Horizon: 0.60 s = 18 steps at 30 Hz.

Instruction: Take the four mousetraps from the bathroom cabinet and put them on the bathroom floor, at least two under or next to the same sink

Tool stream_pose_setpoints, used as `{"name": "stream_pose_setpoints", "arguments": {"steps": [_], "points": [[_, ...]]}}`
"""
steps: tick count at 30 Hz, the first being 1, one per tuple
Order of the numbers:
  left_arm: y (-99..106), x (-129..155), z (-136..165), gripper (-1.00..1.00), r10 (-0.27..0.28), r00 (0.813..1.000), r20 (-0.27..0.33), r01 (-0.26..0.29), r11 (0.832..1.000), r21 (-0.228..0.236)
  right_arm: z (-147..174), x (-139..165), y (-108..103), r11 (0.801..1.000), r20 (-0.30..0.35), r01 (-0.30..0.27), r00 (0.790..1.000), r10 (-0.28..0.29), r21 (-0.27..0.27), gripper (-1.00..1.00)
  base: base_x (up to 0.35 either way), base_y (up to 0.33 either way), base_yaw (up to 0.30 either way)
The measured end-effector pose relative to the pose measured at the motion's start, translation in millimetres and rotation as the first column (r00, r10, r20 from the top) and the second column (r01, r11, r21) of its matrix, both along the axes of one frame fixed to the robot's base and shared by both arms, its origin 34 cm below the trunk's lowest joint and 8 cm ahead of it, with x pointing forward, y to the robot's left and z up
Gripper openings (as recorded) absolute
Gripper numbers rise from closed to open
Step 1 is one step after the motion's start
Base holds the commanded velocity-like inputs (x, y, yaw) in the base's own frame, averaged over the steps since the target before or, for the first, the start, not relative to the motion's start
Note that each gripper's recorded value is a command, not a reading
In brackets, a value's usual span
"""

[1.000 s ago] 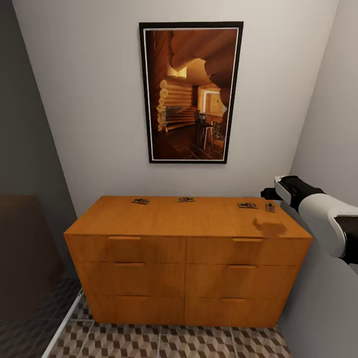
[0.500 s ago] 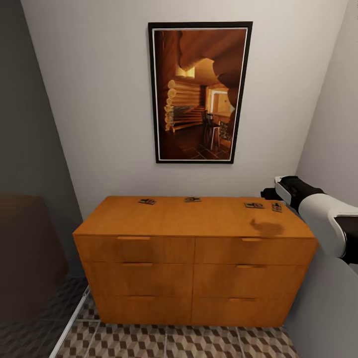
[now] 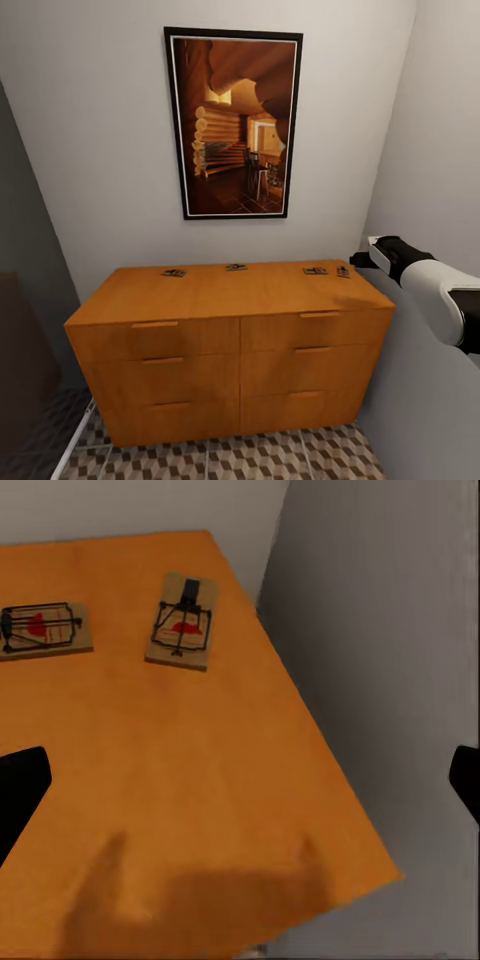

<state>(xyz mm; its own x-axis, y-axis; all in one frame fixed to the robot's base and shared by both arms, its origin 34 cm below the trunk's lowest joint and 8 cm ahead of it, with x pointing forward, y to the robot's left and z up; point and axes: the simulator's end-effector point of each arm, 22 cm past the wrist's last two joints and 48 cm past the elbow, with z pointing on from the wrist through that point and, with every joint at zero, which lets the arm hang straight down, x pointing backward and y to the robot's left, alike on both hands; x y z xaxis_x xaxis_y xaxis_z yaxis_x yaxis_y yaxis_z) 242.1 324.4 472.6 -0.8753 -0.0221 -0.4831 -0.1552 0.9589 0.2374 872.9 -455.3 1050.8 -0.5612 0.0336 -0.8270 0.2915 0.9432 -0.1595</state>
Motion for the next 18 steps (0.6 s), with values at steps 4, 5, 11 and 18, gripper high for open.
{"name": "stream_pose_setpoints", "arguments": {"steps": [4,5,11,18], "points": [[0.0,0.0,0.0,1.00,0.000,1.000,0.000,0.000,1.000,0.000,0.2,0.3,0.8,1.000,0.000,-0.001,1.000,0.001,0.000,1.00,0.000,0.000,-0.291],[-0.2,0.0,0.0,1.00,0.000,1.000,0.000,0.000,1.000,0.000,0.1,0.3,0.8,1.000,0.000,-0.001,1.000,0.001,0.000,1.00,0.000,0.000,-0.291],[0.0,0.0,0.0,1.00,0.000,1.000,0.000,0.000,1.000,0.000,-0.1,0.4,1.4,1.000,0.000,-0.002,1.000,0.002,0.000,1.00,0.000,0.000,-0.211],[-0.2,0.0,0.0,1.00,0.000,1.000,0.000,0.000,1.000,0.000,-0.2,0.4,1.5,1.000,0.000,-0.002,1.000,0.002,0.000,1.00,0.000,0.023,-0.055]]}}
